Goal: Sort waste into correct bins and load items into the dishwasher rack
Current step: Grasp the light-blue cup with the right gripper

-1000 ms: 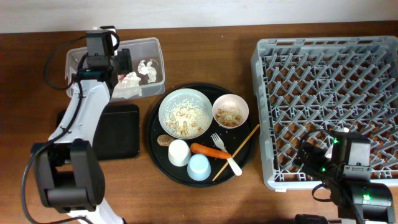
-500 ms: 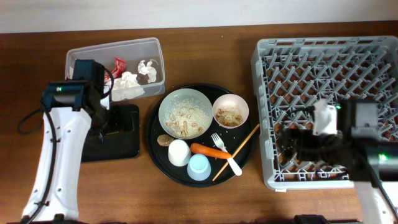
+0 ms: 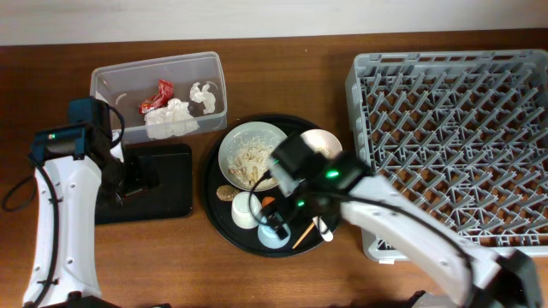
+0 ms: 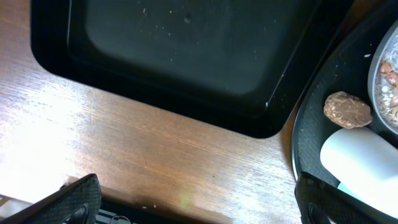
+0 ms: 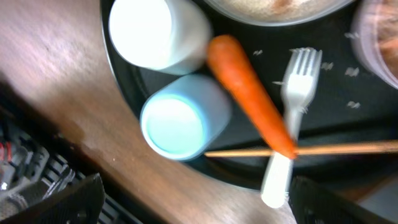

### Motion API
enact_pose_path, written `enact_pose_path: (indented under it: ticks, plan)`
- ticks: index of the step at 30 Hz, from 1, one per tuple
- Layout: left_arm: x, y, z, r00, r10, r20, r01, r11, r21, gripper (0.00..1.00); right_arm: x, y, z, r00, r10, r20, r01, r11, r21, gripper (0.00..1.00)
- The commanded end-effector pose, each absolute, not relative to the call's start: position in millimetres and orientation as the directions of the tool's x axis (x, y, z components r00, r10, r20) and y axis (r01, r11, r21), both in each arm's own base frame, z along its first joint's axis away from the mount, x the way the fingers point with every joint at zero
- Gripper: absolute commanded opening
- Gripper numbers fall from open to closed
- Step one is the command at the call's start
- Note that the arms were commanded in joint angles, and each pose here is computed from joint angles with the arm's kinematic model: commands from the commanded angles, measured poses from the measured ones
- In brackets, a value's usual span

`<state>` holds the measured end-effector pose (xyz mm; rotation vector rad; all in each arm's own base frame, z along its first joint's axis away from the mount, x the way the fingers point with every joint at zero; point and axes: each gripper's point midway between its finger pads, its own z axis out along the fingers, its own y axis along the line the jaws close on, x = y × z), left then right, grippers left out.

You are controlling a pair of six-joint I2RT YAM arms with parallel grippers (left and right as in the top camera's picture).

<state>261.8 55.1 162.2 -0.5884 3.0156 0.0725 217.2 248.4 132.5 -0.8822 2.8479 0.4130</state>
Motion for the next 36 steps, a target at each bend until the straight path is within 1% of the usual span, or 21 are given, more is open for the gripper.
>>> enact_pose_path:
  ticks: [1,2,3,5,10,14,18,23,29,30,34,36]
  plan:
    - [262.7,54.2,165.7,-0.915,-0.392,-0.099,-0.395,0.918,0.015,0.99,215.0,267.3,107.3,-0.812,-0.558,-0.169,-0.581,0.798,0.159,0.98]
    - [263.5,54.4,165.7,-0.914,-0.392,-0.103,-0.395,0.918,0.015,0.99,212.8,273.4,101.5,-0.804,-0.572,-0.164,-0.594,0.789,0.158,0.98]
    - [263.5,54.2,165.7,-0.914,-0.392,-0.103,-0.395,0.919,0.014,0.99,213.4,278.2,91.8,-0.818,-0.554,-0.153,-0.573,0.807,0.143,0.98]
    - [263.6,54.3,165.7,-0.914,-0.392,-0.103,-0.395,0.919,0.014,1.0,217.5,276.5,85.1,-0.83,-0.538,-0.146,-0.554,0.824,0.114,0.98]
    - [265.1,54.5,165.9,-0.914,-0.392,-0.109,-0.395,0.919,0.013,0.99,215.5,274.1,68.2,-0.834,-0.542,-0.097,-0.55,0.829,0.099,0.98]
    - [265.1,54.5,165.9,-0.914,-0.392,-0.109,-0.395,0.919,0.013,0.99,215.9,274.7,66.5,-0.834,-0.542,-0.101,-0.551,0.829,0.1,0.98]
    - [265.2,54.5,165.9,-0.914,-0.391,-0.109,-0.395,0.919,0.013,0.99,209.8,269.3,55.5,-0.835,-0.545,-0.079,-0.55,0.829,0.101,0.99]
    - [265.2,54.5,165.9,-0.914,-0.391,-0.109,-0.395,0.919,0.013,0.99,213.9,276.6,56.5,-0.834,-0.542,-0.108,-0.552,0.825,0.12,0.98]
    - [265.4,54.6,165.9,-0.914,-0.391,-0.11,-0.395,0.919,0.012,0.99,207.9,269.9,47.3,-0.835,-0.544,-0.083,-0.55,0.827,0.113,0.99]
    - [265.3,54.6,165.9,-0.914,-0.391,-0.11,-0.395,0.919,0.013,0.99,207.5,269.4,46.7,-0.835,-0.544,-0.081,-0.55,0.827,0.113,0.98]
    - [265.4,54.6,165.9,-0.914,-0.391,-0.11,-0.395,0.919,0.012,0.99,210.0,272.4,46.3,-0.834,-0.543,-0.097,-0.551,0.826,0.118,0.82]
    - [265.5,54.6,165.9,-0.914,-0.391,-0.11,-0.395,0.919,0.012,0.99,210.1,272.5,46.4,-0.834,-0.543,-0.098,-0.552,0.826,0.118,0.79]
